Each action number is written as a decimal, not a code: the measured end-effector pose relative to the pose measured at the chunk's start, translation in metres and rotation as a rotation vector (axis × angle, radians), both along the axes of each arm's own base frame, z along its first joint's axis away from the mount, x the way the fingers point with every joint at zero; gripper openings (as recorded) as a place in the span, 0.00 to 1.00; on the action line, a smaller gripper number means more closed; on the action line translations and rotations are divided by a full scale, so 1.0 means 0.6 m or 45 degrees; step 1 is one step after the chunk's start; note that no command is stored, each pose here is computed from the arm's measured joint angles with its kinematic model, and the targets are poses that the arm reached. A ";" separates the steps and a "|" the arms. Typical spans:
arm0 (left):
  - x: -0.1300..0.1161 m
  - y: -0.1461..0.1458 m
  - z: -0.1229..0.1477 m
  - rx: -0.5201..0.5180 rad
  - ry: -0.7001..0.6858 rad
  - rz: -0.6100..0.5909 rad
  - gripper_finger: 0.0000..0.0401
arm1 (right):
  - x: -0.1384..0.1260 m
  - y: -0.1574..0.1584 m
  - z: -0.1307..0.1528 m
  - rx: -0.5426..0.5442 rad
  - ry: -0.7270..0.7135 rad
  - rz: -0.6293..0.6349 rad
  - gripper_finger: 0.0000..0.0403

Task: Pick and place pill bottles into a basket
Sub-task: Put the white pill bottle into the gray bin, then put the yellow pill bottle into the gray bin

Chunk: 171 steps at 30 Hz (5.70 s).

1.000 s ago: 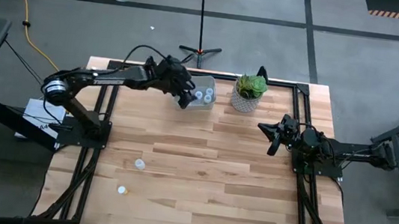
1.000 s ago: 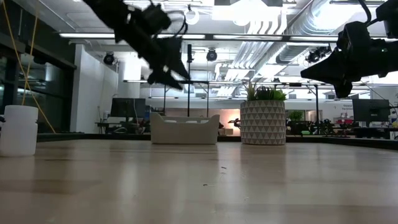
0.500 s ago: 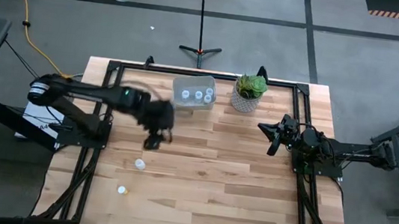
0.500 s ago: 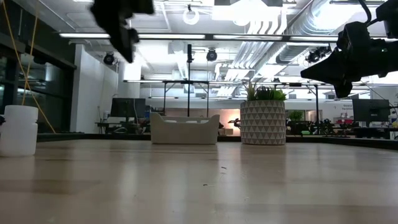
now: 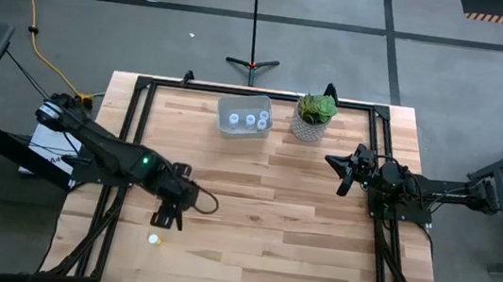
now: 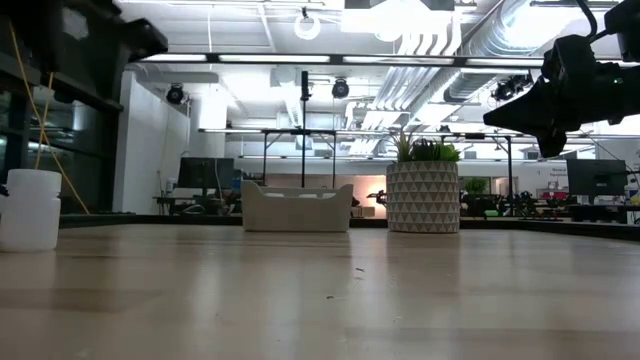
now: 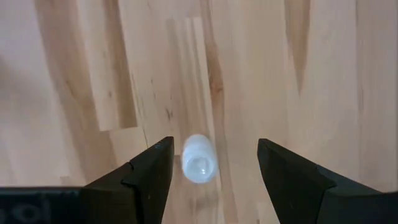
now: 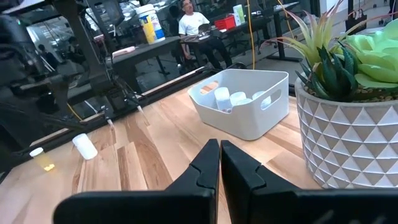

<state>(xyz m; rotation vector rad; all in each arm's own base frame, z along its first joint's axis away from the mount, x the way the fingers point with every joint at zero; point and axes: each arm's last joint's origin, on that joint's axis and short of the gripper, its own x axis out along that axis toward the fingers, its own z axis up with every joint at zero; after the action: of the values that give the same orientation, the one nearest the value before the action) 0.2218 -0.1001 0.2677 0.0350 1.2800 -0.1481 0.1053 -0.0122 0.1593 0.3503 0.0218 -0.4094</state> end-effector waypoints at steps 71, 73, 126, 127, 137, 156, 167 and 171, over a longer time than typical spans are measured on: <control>0.145 0.324 0.004 0.317 -0.340 0.576 0.44 | 0.001 0.000 -0.001 -0.017 0.016 -0.002 0.02; 0.151 0.355 -0.005 0.315 -0.303 0.615 0.44 | 0.001 0.000 -0.002 -0.016 0.023 -0.002 0.02; 0.159 0.425 -0.030 0.219 -0.079 0.545 0.72 | 0.002 0.000 -0.004 -0.022 0.043 -0.001 0.02; 0.159 0.422 -0.019 0.175 -0.075 0.529 0.73 | 0.002 0.000 -0.004 -0.022 0.043 -0.001 0.02; 0.165 0.287 0.070 -0.240 0.119 0.150 0.73 | 0.002 0.000 -0.004 -0.021 0.043 0.002 0.02; 0.106 0.061 0.151 -0.039 -0.097 0.298 0.73 | 0.004 0.001 -0.006 -0.015 0.061 0.026 0.02; 0.032 0.076 0.114 -0.117 -0.465 0.483 0.73 | 0.005 0.001 -0.009 0.011 0.073 0.020 0.02; -0.045 0.077 0.105 -0.192 -0.339 0.633 0.70 | 0.005 0.001 -0.009 0.013 0.071 0.017 0.02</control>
<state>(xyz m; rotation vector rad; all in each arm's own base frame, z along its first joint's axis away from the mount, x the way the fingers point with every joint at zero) 0.1947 -0.0542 0.3309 -0.3793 0.9758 0.1841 0.1085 -0.0119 0.1540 0.3487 0.0809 -0.4057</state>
